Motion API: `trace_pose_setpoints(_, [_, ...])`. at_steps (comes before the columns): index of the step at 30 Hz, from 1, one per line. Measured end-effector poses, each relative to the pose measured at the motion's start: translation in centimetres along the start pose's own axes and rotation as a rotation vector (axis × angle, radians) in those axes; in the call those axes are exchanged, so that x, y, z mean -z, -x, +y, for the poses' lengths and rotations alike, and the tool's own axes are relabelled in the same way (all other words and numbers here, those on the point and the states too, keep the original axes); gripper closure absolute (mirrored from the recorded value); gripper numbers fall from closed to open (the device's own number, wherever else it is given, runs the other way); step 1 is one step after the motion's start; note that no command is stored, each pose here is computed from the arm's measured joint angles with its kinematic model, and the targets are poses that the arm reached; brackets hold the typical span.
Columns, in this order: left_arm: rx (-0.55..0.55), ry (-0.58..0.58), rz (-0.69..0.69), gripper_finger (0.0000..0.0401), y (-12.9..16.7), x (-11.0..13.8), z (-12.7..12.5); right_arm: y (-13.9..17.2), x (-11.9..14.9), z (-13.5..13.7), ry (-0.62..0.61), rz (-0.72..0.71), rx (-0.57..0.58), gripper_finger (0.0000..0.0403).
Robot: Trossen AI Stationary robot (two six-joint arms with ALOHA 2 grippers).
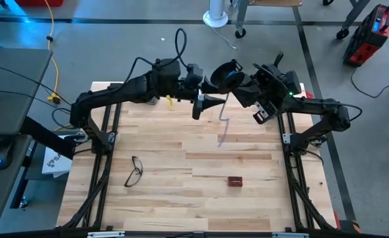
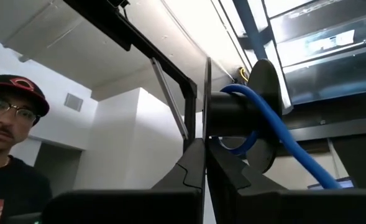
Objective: Coil cords
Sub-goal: Coil the blue wire onto the spool
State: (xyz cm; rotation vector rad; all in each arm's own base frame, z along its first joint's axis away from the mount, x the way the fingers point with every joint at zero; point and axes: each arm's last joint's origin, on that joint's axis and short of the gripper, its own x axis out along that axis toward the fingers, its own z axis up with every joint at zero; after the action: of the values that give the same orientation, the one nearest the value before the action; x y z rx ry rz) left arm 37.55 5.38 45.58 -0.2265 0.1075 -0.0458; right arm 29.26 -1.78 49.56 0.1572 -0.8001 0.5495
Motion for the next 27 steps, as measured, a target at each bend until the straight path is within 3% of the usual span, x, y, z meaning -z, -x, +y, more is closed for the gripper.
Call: trace_pose_setpoints(27, [0.095,0.023,-0.011,0.0197,-0.9,0.3,-1.2,0.0,0.0,0.0,0.001,0.002,-0.006,0.0403])
